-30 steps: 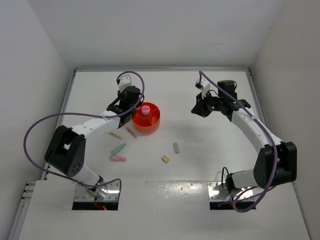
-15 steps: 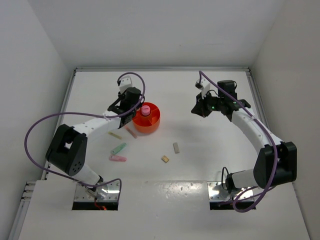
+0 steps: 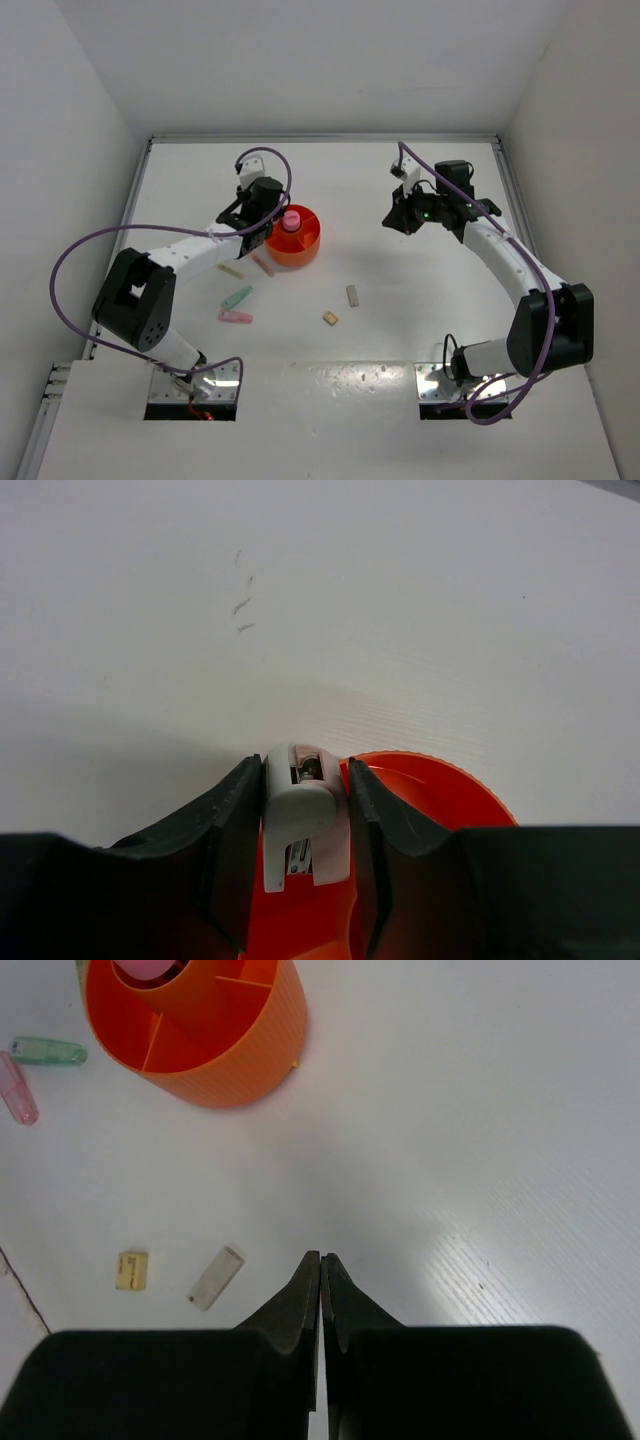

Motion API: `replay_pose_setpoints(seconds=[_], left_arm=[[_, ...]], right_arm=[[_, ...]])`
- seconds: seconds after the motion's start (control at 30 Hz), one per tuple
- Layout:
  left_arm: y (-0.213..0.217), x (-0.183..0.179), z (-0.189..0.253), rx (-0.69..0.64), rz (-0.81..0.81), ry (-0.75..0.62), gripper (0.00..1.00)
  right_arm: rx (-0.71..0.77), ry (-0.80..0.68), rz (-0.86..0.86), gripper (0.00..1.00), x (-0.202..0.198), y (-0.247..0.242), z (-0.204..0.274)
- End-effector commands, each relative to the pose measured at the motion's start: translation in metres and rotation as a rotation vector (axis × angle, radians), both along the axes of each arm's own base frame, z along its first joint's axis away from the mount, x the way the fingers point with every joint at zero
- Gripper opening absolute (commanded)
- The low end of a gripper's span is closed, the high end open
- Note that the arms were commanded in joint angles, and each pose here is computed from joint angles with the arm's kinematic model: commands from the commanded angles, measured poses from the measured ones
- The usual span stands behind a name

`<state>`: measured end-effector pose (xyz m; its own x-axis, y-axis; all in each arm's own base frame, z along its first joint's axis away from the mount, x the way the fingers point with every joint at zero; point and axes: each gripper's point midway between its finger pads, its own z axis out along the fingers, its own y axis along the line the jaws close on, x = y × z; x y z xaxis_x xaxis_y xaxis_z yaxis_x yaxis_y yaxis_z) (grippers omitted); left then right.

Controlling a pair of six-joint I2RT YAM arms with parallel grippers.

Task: Sort the stationery into containers
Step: Place the stapler in the storage box.

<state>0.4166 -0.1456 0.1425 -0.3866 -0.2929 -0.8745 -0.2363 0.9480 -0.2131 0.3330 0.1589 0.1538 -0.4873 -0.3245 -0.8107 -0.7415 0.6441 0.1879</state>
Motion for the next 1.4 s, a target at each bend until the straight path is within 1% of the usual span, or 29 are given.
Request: replay_pose_setpoints(seconds=[0.0, 0.1, 0.27, 0.33, 0.47, 0.53, 0.63, 0.67, 0.7, 0.77, 0.97, 1.07, 1.13, 1.3, 1.37], left_arm=[[-0.002, -0.0005, -0.0012, -0.002, 0.01, -0.011, 0.18], [-0.0051, -0.003, -0.0028, 0.003, 0.001, -0.003, 0.24], [-0.0051, -0.003, -0.0028, 0.003, 0.001, -0.003, 0.28], [-0.0051, -0.003, -0.0028, 0.003, 0.001, -0.003, 0.36], [-0.0051, -0.003, -0.0028, 0.003, 0.001, -0.003, 0.38], [-0.0035, -0.0029, -0.0024, 0.007, 0.009, -0.005, 0.42], [-0.0039, -0.0028, -0.0024, -0.001, 0.013, -0.006, 0.42], [-0.0039, -0.0028, -0.0024, -0.001, 0.013, -0.006, 0.45], [-0.0039, -0.0028, -0.0024, -0.001, 0.013, -0.006, 0.45], [-0.0066, -0.006, -0.0062, 0.004, 0.004, 0.001, 0.48], [-0.0064, -0.0062, -0.0024, -0.001, 0.004, -0.006, 0.48], [-0.008, -0.0064, -0.0028, -0.005, -0.004, -0.004, 0.46], [-0.0076, -0.0072, -0.005, -0.005, -0.004, -0.004, 0.46], [-0.0113, -0.0086, -0.005, -0.005, -0.013, -0.004, 0.42], [-0.0113, -0.0086, -0.005, -0.005, -0.013, -0.004, 0.38]], right_arm=[[0.015, -0.014, 0.026, 0.0, -0.0002, 0.0028, 0.003], [0.015, -0.014, 0.026, 0.0, -0.0002, 0.0028, 0.003], [0.015, -0.014, 0.026, 0.0, -0.0002, 0.0028, 0.003], [0.011, -0.02, 0.031, 0.0, 0.0001, 0.0026, 0.0029], [0.011, -0.02, 0.031, 0.0, 0.0001, 0.0026, 0.0029], [0.011, -0.02, 0.031, 0.0, 0.0001, 0.0026, 0.0029], [0.011, -0.02, 0.031, 0.0, 0.0001, 0.0026, 0.0029], [0.011, -0.02, 0.031, 0.0, 0.0001, 0.0026, 0.0029], [0.011, -0.02, 0.031, 0.0, 0.0001, 0.0026, 0.0029], [0.011, -0.02, 0.031, 0.0, 0.0001, 0.0026, 0.0029], [0.011, -0.02, 0.031, 0.0, 0.0001, 0.0026, 0.0029], [0.011, -0.02, 0.022, 0.0, 0.0016, -0.0005, 0.0029], [0.011, -0.02, 0.022, 0.0, 0.0016, -0.0005, 0.0029], [0.011, -0.02, 0.022, 0.0, 0.0016, -0.0005, 0.0029], [0.011, -0.02, 0.022, 0.0, 0.0016, -0.0005, 0.0029]])
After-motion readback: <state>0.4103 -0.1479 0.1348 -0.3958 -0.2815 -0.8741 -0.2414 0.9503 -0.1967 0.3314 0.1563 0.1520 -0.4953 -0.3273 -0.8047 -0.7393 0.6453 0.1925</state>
